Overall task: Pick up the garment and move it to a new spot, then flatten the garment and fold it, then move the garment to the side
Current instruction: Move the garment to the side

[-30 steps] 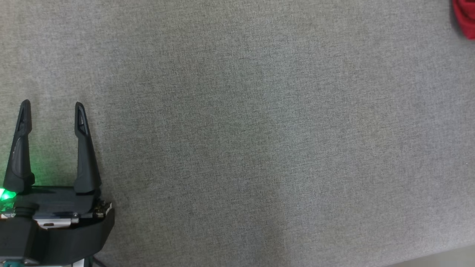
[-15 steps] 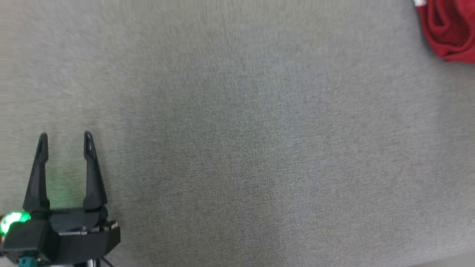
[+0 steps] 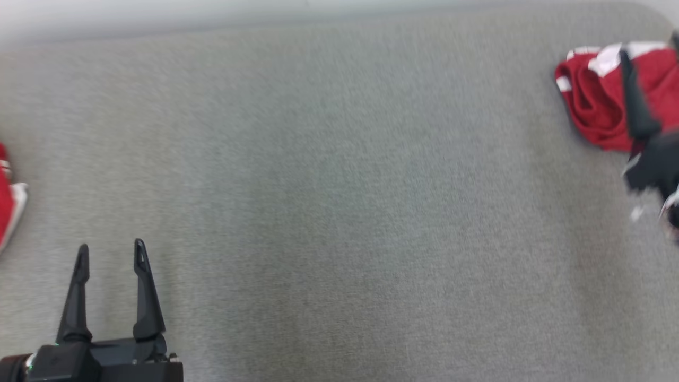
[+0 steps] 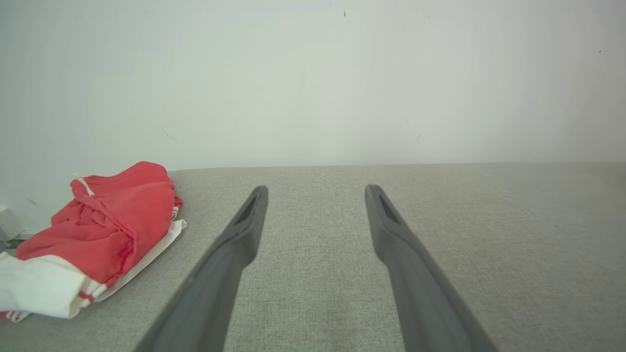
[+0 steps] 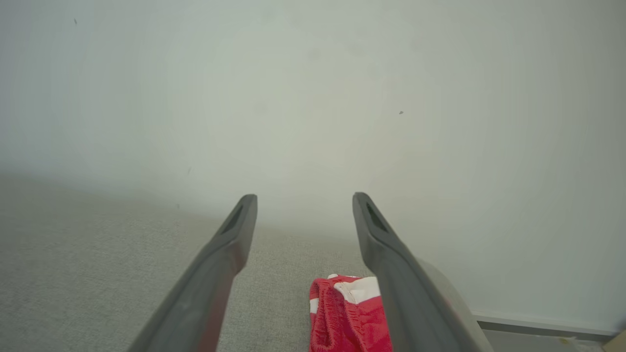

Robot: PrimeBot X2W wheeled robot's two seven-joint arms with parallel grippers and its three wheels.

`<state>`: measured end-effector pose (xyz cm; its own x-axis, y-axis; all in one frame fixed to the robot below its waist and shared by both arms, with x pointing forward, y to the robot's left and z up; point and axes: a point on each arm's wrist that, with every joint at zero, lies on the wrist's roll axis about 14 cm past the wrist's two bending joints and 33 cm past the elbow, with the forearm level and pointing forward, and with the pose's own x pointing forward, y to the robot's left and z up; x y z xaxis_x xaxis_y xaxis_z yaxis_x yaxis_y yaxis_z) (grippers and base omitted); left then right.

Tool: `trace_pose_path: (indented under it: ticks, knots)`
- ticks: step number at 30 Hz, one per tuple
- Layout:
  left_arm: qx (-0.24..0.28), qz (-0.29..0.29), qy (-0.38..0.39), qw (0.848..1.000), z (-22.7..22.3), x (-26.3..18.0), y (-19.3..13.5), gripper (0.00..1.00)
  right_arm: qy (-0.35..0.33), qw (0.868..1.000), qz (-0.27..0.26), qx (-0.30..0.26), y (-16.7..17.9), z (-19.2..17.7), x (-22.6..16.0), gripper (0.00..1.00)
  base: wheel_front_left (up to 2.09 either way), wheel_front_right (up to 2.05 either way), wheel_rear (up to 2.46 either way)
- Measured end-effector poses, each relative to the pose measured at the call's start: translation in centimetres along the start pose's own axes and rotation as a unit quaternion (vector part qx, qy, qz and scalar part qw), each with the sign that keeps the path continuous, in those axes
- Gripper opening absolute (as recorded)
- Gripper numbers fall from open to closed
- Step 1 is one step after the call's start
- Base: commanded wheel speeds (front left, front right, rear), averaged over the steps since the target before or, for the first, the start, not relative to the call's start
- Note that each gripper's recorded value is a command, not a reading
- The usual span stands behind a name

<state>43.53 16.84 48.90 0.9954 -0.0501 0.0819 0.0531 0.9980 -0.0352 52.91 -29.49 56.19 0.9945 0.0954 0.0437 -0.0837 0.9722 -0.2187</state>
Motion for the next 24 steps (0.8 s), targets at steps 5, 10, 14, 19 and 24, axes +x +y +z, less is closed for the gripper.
trace_pose_path:
  ticks: [5, 10, 14, 19, 24]
  knots:
    - [0.0, 0.015, -0.014, 1.0, 1.6, -1.5, 0.8, 1.0, -0.01, 0.999, 0.013, 0.042, 3.0, -0.5, -2.8, 1.0, 0.0, 0.0, 0.0]
    - [0.0, 0.026, -0.025, 0.999, 2.8, -2.7, 1.4, 1.0, -0.024, 0.996, 0.016, 0.083, 5.6, -0.7, -5.5, 1.0, 0.0, 0.0, 0.0]
    - [0.0, 0.03, -0.032, 0.999, 3.5, -3.2, 1.6, 1.0, -0.021, 0.993, 0.015, 0.112, 7.6, -1.6, -7.7, 1.0, 0.0, 0.0, 0.0]
    - [-0.001, 0.033, -0.032, 0.999, 3.6, -3.6, 1.9, 1.0, -0.016, 0.99, 0.004, 0.143, 9.2, -2.4, -9.8, 1.0, 0.0, 0.0, 0.0]
    - [0.0, 0.034, -0.03, 0.999, 3.6, -3.9, 2.0, 1.0, -0.002, 0.987, 0.001, 0.162, 10.8, -3.4, -11.8, 1.0, 0.0, 0.0, 0.0]
